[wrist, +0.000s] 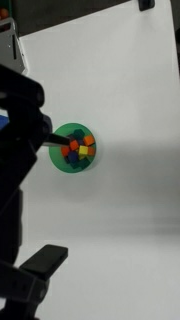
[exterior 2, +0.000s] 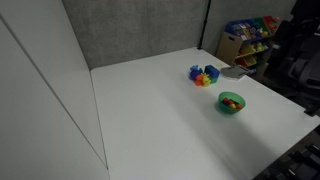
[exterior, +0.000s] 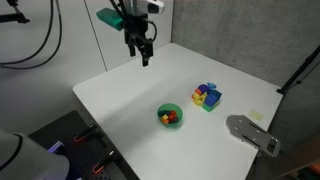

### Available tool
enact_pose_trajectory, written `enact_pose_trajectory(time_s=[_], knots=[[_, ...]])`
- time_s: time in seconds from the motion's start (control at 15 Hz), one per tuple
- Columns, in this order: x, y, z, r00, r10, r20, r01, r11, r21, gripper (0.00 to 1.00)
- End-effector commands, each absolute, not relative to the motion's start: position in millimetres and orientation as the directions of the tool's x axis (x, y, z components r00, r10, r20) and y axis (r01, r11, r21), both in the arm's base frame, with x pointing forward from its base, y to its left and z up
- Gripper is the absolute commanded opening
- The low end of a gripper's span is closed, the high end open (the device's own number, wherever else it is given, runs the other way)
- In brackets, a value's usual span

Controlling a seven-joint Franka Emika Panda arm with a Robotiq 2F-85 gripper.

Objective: Put the green block into the bowl

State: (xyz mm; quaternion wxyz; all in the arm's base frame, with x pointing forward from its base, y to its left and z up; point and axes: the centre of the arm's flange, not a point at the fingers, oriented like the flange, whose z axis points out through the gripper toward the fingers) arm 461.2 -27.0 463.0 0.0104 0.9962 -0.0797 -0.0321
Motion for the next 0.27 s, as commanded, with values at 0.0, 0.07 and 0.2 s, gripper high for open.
enact_pose_trajectory(time_s=[0.0,0.07,0.2], knots=[[457.5,-27.2,464.5,0.985,-0.162,-0.059,-0.161,-0.987,0.021,1.0],[454.0,-27.5,464.8,0.984,-0.165,-0.059,-0.164,-0.986,0.016,1.0],[451.0,-27.9,464.1,0.984,-0.167,-0.061,-0.167,-0.986,0.014,1.0]])
